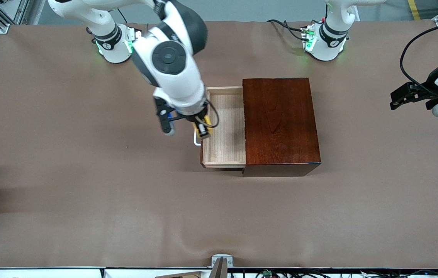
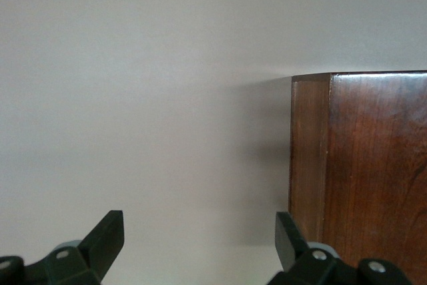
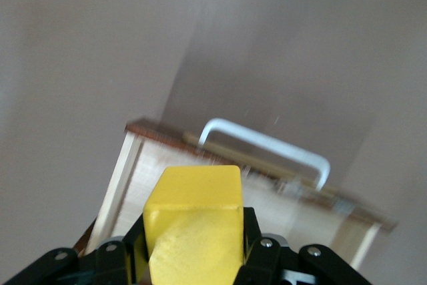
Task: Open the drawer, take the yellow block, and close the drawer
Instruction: 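Grasp the yellow cube with the right gripper and lift it out, then carry the cube away with the right gripper while the left gripper reaches the drawer, then lower the yellow cube onto the table and open the right gripper, then push the drawer into the box with the left gripper while the right gripper withdraws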
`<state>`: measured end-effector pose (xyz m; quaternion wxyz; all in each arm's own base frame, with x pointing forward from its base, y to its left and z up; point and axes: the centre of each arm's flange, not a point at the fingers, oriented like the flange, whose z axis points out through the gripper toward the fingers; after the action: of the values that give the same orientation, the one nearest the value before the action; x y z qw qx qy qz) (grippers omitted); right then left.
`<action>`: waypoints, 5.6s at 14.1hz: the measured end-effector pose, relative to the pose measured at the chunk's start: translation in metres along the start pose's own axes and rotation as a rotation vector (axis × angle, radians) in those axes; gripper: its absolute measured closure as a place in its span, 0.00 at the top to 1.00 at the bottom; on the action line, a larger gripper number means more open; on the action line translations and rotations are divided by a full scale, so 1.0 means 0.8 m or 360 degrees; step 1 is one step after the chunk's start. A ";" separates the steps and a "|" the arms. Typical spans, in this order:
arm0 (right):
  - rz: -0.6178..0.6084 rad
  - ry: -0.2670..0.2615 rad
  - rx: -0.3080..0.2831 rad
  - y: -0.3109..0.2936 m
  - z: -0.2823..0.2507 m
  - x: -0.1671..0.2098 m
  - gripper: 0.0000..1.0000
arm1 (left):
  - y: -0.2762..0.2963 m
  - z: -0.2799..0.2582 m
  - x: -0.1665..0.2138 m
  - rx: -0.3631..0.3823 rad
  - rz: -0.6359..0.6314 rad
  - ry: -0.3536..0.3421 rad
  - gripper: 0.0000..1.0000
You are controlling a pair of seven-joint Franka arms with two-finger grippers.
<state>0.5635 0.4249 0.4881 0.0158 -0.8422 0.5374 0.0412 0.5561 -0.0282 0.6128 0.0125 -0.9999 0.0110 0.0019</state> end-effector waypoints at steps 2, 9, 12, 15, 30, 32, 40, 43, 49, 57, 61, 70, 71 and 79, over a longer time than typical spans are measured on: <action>-0.0236 0.0008 -0.0076 0.002 -0.008 0.058 0.56 | 0.002 0.002 0.001 0.0000 0.0004 -0.0006 1.00; -0.0964 -0.0055 -0.0149 0.050 0.020 0.295 0.56 | 0.044 0.004 0.001 -0.0002 0.0067 -0.0007 1.00; -0.1219 -0.0066 -0.0113 0.083 0.055 0.385 0.56 | 0.073 0.006 0.000 -0.0006 -0.0137 -0.0014 1.00; -0.1429 -0.0041 -0.0064 0.110 0.115 0.438 0.56 | 0.145 0.022 -0.005 -0.0007 -0.0314 -0.0054 1.00; -0.1662 0.0002 0.0043 0.143 0.322 0.442 0.56 | 0.557 0.107 -0.086 -0.0141 -0.0968 -0.0206 1.00; -0.1663 0.0013 0.0056 0.137 0.317 0.443 0.56 | 0.604 0.137 -0.091 -0.0232 -0.1059 -0.0209 1.00; -0.1656 -0.0071 0.0030 0.071 0.297 0.472 0.56 | 0.666 0.211 -0.082 -0.0382 -0.1672 -0.0303 1.00; -0.1655 -0.0096 0.0016 0.067 0.316 0.473 0.56 | 0.674 0.232 -0.074 -0.0383 -0.2024 -0.0390 1.00; -0.1606 -0.0088 0.0024 0.061 0.318 0.475 0.56 | 0.694 0.285 -0.067 -0.0409 -0.2493 -0.0503 1.00; -0.1590 -0.0041 0.0064 0.050 0.321 0.480 0.62 | 0.734 0.328 -0.108 -0.0353 -0.2430 -0.0212 1.00; -0.1544 -0.0032 0.0069 0.048 0.313 0.484 0.83 | 0.719 0.341 -0.105 -0.0200 -0.2443 -0.0168 1.00; -0.1498 0.0000 0.0047 0.129 0.112 0.530 1.00 | 0.716 0.327 -0.106 -0.0098 -0.2446 -0.0158 1.00; -0.1504 0.0001 0.0037 0.149 0.089 0.533 1.00 | 0.716 0.326 -0.107 -0.0091 -0.2446 -0.0156 1.00; -0.1521 0.0056 -0.0066 0.244 -0.080 0.503 1.00 | 0.716 0.334 -0.106 -0.0059 -0.2451 -0.0134 1.00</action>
<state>0.5585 -0.0255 0.5202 0.0070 -0.9957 0.0891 0.0259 0.4578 -0.5920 0.3318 -0.0060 -0.7247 -0.6884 0.0308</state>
